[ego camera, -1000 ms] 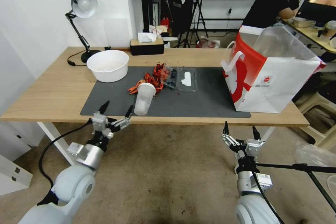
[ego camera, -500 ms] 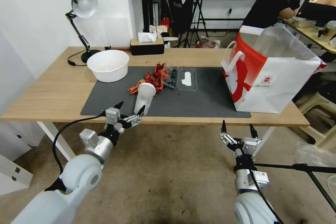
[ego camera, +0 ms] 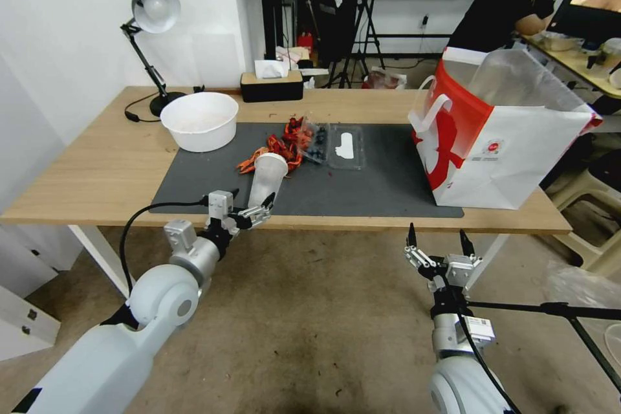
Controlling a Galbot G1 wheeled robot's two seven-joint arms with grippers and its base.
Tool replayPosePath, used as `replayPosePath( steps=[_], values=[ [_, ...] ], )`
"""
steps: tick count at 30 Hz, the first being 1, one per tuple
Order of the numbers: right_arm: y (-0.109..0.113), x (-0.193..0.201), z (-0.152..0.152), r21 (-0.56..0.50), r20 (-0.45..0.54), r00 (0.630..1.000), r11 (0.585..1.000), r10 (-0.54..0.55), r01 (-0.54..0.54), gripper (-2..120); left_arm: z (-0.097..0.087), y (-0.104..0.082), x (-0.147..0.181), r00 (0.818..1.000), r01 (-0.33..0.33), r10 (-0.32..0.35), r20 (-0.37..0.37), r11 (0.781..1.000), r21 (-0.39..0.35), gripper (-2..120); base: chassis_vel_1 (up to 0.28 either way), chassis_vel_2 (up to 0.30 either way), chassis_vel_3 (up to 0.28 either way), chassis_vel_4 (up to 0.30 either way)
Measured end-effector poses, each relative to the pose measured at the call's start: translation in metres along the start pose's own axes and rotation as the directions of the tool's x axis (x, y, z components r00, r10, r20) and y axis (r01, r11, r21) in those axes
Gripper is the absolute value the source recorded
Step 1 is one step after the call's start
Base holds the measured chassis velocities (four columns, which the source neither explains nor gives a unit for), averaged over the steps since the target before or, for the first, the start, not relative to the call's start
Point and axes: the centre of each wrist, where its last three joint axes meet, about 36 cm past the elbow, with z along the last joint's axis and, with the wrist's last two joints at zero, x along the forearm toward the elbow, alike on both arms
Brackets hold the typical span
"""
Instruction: Pick up the trash from the table and place it into the takeout bag.
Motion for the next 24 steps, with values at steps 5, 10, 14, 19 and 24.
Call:
replayPosePath(
  steps=[5, 10, 14, 19, 24],
  values=[
    [0.0001, 0.0004, 0.0003, 0.002, 0.0, 1.0, 1.0, 0.001, -0.001, 100, 0.0017, -0.0034, -0.0013, 0.999, 0.014, -0.014, -0.038, 1.0, -0.006, 75, 0.0, 0.0, 0.0, 0.0],
    [0.0001, 0.0007, 0.0012, 0.003, -0.001, 1.0, 1.0, 0.001, -0.001, 100, 0.0035, -0.0058, -0.001, 0.998, 0.016, -0.016, -0.06, 1.0, -0.008, 59, 0.0, 0.0, 0.0, 0.0],
    [0.0004, 0.001, 0.002, 0.004, -0.001, 1.0, 1.0, 0.002, -0.002, 100, 0.0035, -0.0077, -0.0012, 0.997, 0.014, -0.015, -0.074, 1.0, -0.01, 49, 0.0, 0.0, 0.0, 0.0],
    [0.0006, 0.0021, 0.0028, 0.006, -0.003, 1.0, 1.0, 0.002, -0.002, 100, 0.0032, -0.0078, -0.0011, 0.997, 0.017, -0.018, -0.081, 1.0, -0.016, 49, 0.0, 0.0, 0.0, 0.0],
    [0.0006, 0.0024, 0.0032, 0.007, -0.002, 1.0, 1.0, 0.003, -0.003, 100, 0.0048, -0.0053, 0.0001, 0.998, -0.005, 0.003, -0.06, 1.0, -0.028, 49, 0.0, 0.0, 0.0, 0.0]
  ],
)
